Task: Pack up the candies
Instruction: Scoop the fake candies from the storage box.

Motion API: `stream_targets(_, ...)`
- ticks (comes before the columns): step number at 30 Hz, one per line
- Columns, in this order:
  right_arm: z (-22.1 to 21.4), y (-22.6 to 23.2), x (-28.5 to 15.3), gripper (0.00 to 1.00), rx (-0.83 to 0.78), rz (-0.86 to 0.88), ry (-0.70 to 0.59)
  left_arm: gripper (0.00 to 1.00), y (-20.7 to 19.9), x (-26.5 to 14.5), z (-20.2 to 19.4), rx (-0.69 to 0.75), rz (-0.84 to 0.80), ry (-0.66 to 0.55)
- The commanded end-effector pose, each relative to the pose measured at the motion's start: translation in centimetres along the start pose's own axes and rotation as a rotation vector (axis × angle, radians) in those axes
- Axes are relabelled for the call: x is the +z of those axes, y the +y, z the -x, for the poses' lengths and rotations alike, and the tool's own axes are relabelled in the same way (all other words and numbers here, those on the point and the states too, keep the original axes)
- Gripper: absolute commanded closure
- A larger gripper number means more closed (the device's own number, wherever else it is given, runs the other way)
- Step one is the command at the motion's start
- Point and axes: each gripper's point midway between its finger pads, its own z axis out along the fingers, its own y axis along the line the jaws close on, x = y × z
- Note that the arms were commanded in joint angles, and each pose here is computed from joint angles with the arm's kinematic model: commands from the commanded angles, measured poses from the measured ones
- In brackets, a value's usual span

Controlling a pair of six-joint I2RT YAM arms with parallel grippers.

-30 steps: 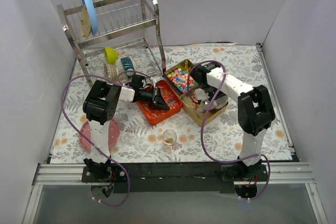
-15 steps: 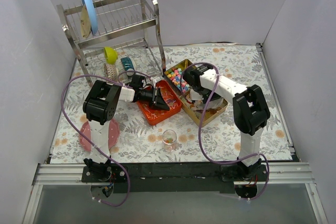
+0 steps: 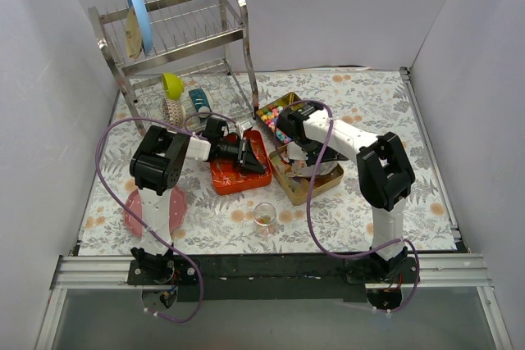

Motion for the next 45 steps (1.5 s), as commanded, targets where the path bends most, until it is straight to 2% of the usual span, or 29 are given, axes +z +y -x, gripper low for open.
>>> stream_targets(1,6.0,1.1,1.8,0.99,0.094,0.073,-0.214,0.99,-0.9,-0.1,-1.4,-0.043,-0.010,0.027)
stream_targets(5,5.3,1.9,2.1,0.99,0.144,0.107,-0.222,0.99,-0.7,-0.1,-1.2,-0.050,-0.007,0.024)
stream_targets(10,3.7,3.1,1.5,0.99,0.165,0.168,-0.125,0.99,-0.6,0.2,-0.3,-0.055,-0.006,0.011)
stream_targets(14,4.0,1.0,0.2,0.99,0.198,0.099,-0.121,0.99,-0.4,0.4,0.1,-0.060,-0.006,0.008)
stream_targets(17,4.8,0.1,-1.1,0.99,0.195,0.065,-0.166,0.99,-0.6,0.4,0.2,-0.055,-0.009,0.007)
stream_targets(22,5.0,2.4,-1.6,0.99,0.138,0.081,-0.169,0.99,-0.6,0.3,0.1,-0.053,-0.006,0.005)
stream_targets(24,5.2,3.2,-1.3,0.99,0.169,0.107,-0.174,0.99,-0.5,0.3,-0.1,-0.055,-0.007,0.005)
stream_targets(30,3.7,2.9,-0.6,0.99,0.231,0.049,-0.074,0.99,-0.2,0.3,-0.4,-0.065,-0.001,0.002)
stream_targets(35,4.4,1.4,-1.0,0.99,0.262,0.011,-0.077,0.99,-0.1,0.5,-0.2,-0.073,-0.010,-0.008)
stream_targets(45,7.8,2.2,0.3,0.99,0.230,0.111,-0.143,0.99,-0.5,0.6,-0.4,-0.086,-0.033,-0.007)
